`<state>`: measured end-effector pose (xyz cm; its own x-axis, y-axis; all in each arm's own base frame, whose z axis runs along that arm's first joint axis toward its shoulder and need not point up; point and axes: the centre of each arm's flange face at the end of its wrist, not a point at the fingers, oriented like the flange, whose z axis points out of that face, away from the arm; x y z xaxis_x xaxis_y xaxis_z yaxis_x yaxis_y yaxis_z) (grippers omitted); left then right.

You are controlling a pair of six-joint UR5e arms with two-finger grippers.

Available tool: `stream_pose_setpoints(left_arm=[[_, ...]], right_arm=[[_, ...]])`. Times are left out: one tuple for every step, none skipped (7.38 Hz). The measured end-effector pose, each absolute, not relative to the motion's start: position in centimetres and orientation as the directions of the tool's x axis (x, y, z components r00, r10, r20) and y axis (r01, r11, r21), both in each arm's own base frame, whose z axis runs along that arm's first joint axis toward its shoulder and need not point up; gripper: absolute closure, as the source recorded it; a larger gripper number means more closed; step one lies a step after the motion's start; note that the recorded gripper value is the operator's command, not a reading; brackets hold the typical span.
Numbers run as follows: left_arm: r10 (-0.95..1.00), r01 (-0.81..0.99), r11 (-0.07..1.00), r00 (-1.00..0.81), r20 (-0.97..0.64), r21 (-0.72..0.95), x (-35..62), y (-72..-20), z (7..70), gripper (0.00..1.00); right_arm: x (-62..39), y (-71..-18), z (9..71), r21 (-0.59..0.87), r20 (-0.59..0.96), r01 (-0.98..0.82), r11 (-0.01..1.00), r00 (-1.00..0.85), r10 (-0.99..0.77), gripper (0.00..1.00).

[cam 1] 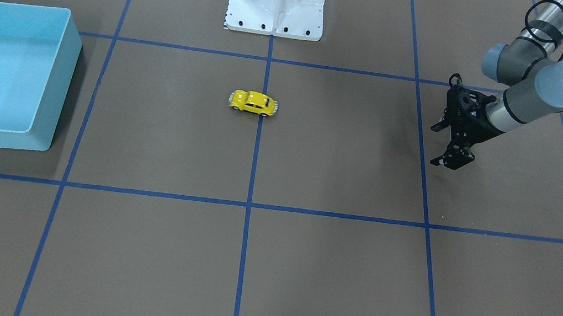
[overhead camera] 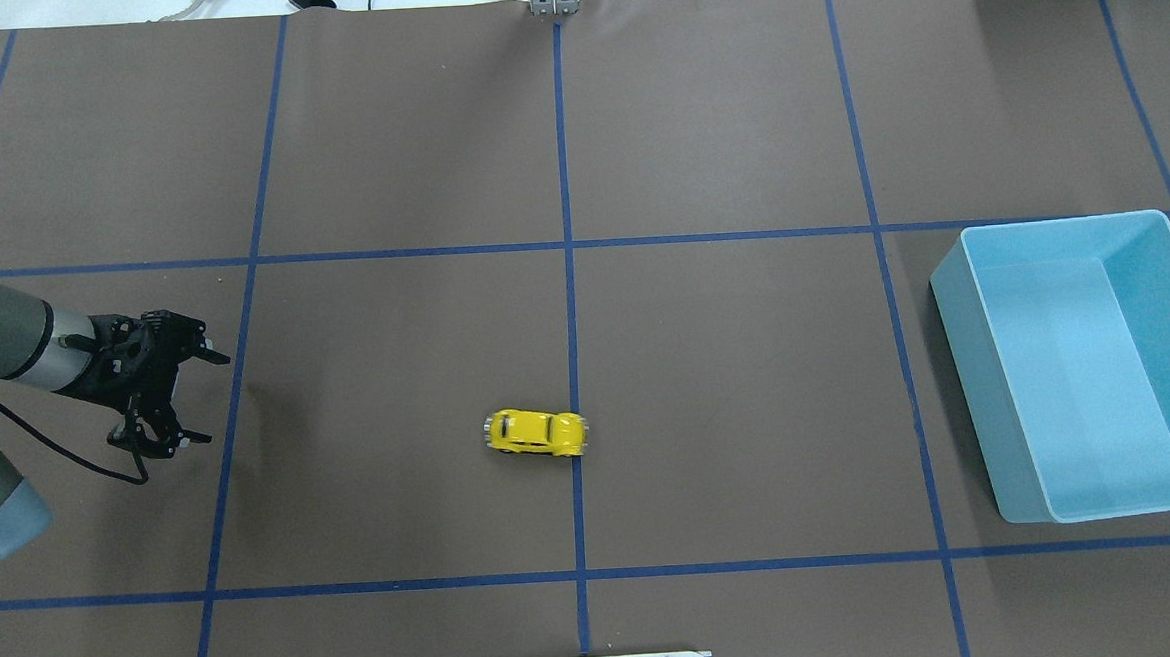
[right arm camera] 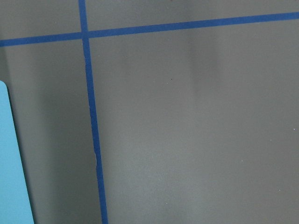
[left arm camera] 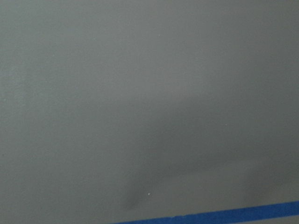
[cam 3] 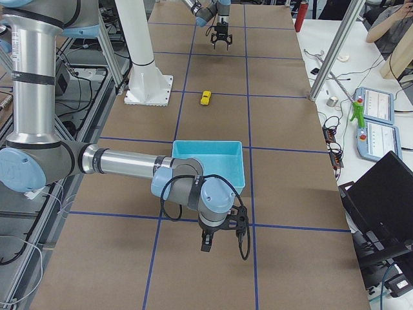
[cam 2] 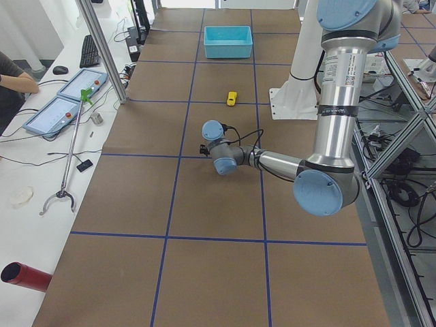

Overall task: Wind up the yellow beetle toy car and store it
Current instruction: 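Open the left gripper to release the car and withdraw the left arm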

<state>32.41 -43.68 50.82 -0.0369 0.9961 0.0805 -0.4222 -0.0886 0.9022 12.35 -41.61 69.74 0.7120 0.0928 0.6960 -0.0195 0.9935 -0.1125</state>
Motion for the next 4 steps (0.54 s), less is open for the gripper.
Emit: stream_pose_setpoints(left_arm=[[0.998,-0.431,-0.063,-0.021,0.060,0.900,31.3,-44.4,51.0,0.00],[1.000,-0.453,-0.011,0.000,0.013,0.891,29.5,-45.4,51.5,0.00],[0.997,-0.481,0.071,0.029,-0.065,0.874,26.9,-46.4,52.3,0.00],[0.987,-0.508,0.160,0.069,-0.145,0.846,24.0,-47.1,53.3,0.00]], right_arm=[[12.4,-41.6,69.7,-0.113,0.696,-0.019,0.993,0.712,0.093,0.00],[12.3,-41.6,69.7,-0.112,0.696,-0.019,0.993,0.712,0.093,0.00],[12.4,-41.6,69.7,-0.112,0.696,-0.019,0.993,0.712,0.093,0.00],[12.4,-41.6,69.7,-0.113,0.696,-0.020,0.993,0.712,0.093,0.00]])
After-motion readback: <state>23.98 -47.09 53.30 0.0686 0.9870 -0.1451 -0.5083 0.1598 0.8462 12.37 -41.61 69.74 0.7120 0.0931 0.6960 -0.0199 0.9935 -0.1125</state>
